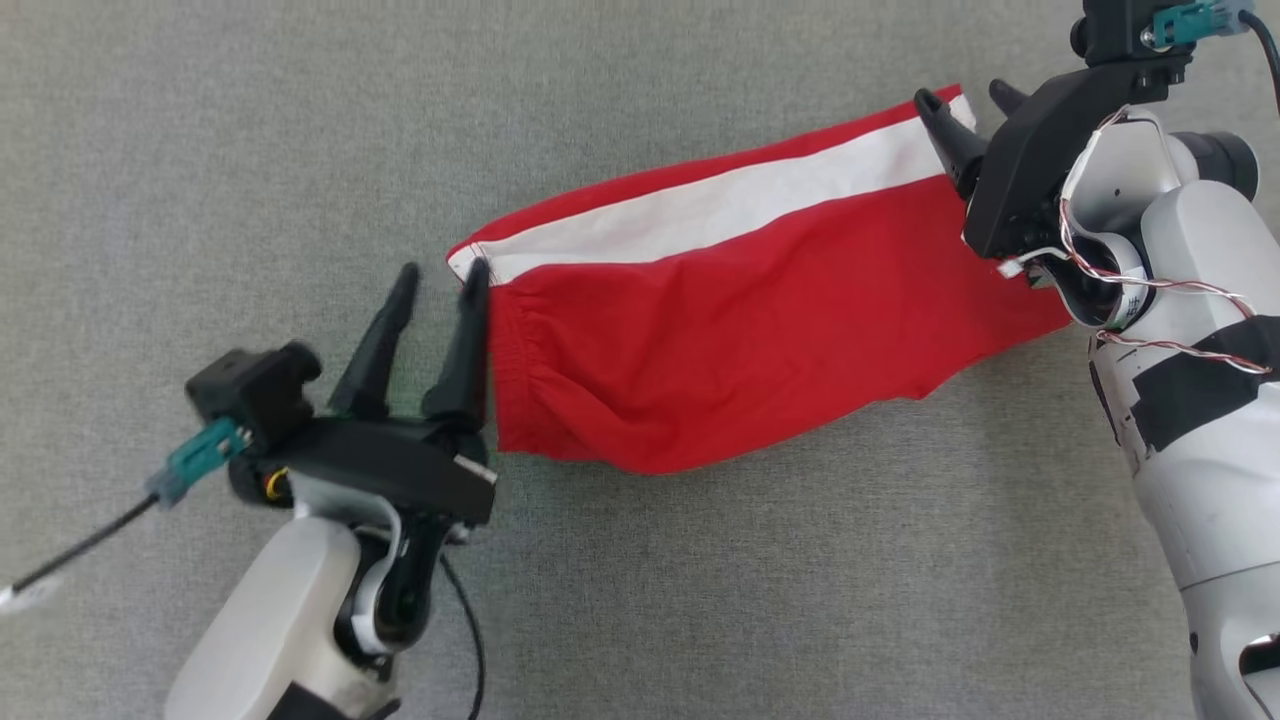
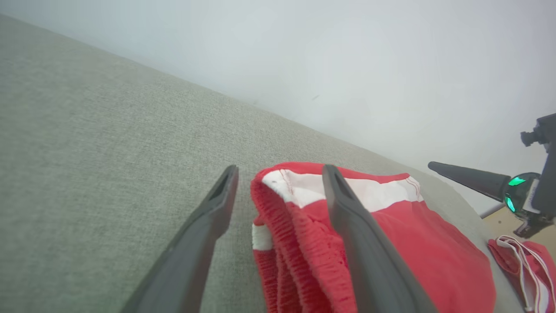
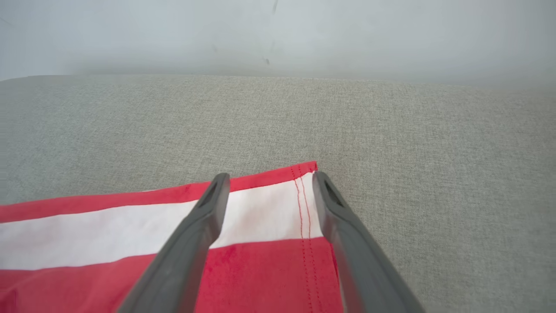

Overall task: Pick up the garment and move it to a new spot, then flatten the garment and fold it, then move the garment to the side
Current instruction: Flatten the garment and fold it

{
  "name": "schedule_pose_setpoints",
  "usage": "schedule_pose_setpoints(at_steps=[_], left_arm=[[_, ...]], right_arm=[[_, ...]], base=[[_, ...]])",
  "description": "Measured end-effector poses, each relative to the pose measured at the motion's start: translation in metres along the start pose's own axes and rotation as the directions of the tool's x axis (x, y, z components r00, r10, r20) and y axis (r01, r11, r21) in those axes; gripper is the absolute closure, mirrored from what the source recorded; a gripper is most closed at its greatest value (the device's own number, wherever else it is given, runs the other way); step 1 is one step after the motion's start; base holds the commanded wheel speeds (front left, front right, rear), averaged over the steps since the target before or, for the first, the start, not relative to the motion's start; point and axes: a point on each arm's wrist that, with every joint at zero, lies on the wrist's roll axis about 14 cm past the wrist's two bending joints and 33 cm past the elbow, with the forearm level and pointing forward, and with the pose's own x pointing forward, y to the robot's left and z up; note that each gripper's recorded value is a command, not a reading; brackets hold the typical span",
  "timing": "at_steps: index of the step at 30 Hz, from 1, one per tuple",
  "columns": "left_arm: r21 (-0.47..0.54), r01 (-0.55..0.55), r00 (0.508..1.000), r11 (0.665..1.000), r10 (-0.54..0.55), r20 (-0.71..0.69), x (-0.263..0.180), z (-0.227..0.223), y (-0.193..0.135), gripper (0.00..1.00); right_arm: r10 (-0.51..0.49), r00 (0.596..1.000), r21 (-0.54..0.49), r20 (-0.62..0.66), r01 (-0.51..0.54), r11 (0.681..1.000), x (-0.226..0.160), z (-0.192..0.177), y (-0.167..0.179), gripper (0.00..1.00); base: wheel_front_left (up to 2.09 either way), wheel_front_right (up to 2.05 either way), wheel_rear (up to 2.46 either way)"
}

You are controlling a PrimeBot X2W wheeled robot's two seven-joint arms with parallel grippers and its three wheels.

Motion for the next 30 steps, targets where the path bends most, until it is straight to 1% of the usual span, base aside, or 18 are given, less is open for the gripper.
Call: schedule_pose_setpoints(at_steps=[1,2,6,8,12,14,16,20,24,30], left_arm=[[0.023,-0.01,0.999,1.0,0.009,0.037,-0.005,0.007,0.004,0.0],[0.023,-0.01,0.999,1.0,0.009,0.037,-0.005,0.007,0.004,0.0],[0.084,-0.024,0.997,0.996,0.018,0.08,-0.022,0.015,0.011,0.0],[0.132,-0.024,0.996,0.991,0.012,0.091,-0.032,0.017,0.012,0.0],[0.239,-0.061,0.983,0.969,0.016,0.184,-0.051,0.043,0.014,0.0],[0.294,-0.114,0.973,0.949,0.046,0.227,-0.071,0.049,0.021,0.0],[0.318,-0.139,0.971,0.938,0.066,0.229,-0.083,0.046,0.026,0.0],[0.345,-0.188,0.967,0.92,0.113,0.227,-0.102,0.04,0.037,0.0],[0.337,-0.249,0.96,0.908,0.184,0.212,-0.121,0.031,0.053,0.0],[0.33,-0.279,0.957,0.902,0.233,0.171,-0.138,0.015,0.061,0.0]], right_arm=[[0.004,1.0,0.011,-0.007,-0.004,1.0,-0.005,0.002,0.0,0.0],[0.004,1.0,0.011,-0.007,-0.004,1.0,-0.005,0.002,0.0,0.0],[-0.004,0.998,0.038,-0.057,0.006,0.999,-0.019,-0.011,-0.007,0.0],[-0.022,0.997,0.036,-0.076,0.025,0.999,-0.027,-0.017,-0.015,0.0],[-0.048,0.995,0.059,-0.09,0.054,0.997,-0.037,-0.027,-0.025,0.0],[-0.051,0.994,0.088,-0.099,0.06,0.994,-0.038,-0.033,-0.026,0.0],[-0.054,0.993,0.103,-0.106,0.065,0.993,-0.036,-0.037,-0.027,0.0],[-0.054,0.99,0.132,-0.127,0.071,0.989,-0.031,-0.048,-0.026,0.0],[-0.07,0.986,0.128,-0.154,0.091,0.988,-0.027,-0.057,-0.029,0.0],[-0.08,0.979,0.134,-0.19,0.106,0.985,-0.02,-0.072,-0.028,0.0]], base=[[0.0,0.0,0.0],[0.0,0.0,0.0],[0.0,0.0,0.0],[0.0,0.0,0.0],[0.0,0.0,0.0],[0.0,0.0,0.0],[0.0,0.0,0.0],[0.0,0.0,0.0],[0.0,0.0,0.0],[0.0,0.0,0.0]])
